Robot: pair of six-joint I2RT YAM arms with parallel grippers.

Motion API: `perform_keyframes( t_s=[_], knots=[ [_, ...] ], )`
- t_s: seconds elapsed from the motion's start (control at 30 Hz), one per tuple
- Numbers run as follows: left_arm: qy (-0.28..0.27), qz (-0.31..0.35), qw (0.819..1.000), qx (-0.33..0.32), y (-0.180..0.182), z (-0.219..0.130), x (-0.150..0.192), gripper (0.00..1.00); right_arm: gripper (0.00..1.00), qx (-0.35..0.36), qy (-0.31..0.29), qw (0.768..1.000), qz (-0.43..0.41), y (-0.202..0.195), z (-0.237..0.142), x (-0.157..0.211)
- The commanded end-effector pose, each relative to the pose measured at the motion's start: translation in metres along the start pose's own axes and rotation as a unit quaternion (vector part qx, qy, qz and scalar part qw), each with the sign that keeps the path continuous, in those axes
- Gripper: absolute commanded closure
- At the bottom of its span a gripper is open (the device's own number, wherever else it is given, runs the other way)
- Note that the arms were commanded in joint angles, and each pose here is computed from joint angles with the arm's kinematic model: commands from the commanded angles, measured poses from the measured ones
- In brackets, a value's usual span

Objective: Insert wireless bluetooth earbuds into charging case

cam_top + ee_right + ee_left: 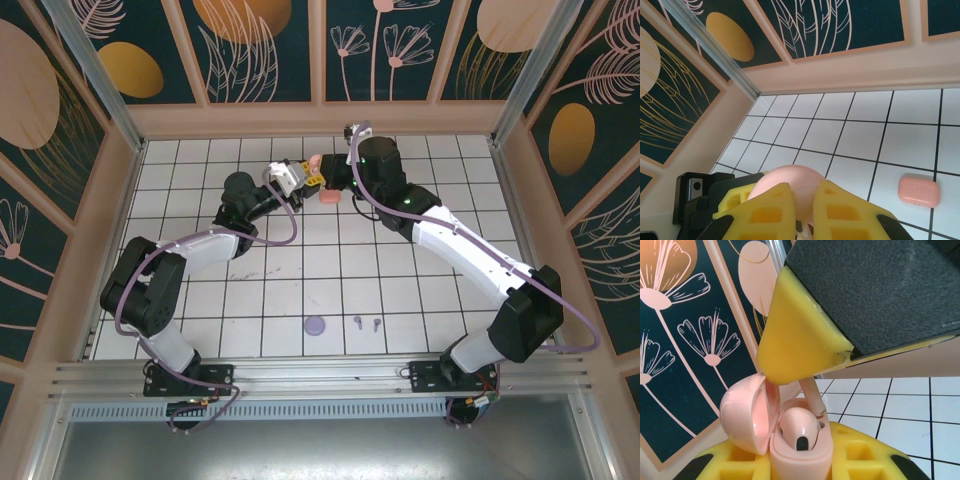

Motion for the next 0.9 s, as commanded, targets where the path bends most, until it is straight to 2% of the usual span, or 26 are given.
perform_keyframes(
  t_s=[0.0, 0.47, 0.73, 0.87],
  knots=[
    [-0.047, 0.024, 0.999, 0.004, 0.003, -0.001, -0.026, 1.00, 0.89, 0.008, 0.012, 1.000, -0.018, -0.009, 0.010, 0.011],
    [-0.048, 0.026, 0.999, 0.002, 0.005, 0.000, -0.029, 1.00, 0.90, -0.010, 0.036, 0.993, -0.111, 0.001, 0.010, 0.035],
    [-0.049, 0.025, 0.999, -0.001, 0.006, -0.001, -0.030, 1.00, 0.90, -0.002, 0.033, 0.995, -0.098, -0.004, 0.010, 0.038],
    [-0.060, 0.021, 0.998, -0.003, 0.005, -0.003, -0.033, 1.00, 0.92, 0.010, 0.015, 0.998, -0.055, -0.016, 0.008, 0.032]
  ],
)
Point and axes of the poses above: each hand's point on the last joint's axis, 136 mm out from that joint toward the fingers, its own z axis out along the fingers, its own y axis along the line the jaws close on, x = y × z, the point moved 8 cm from there along -z, back along the fingers, and after that the axes turned 11 degrees about z, right-handed, at the moved point
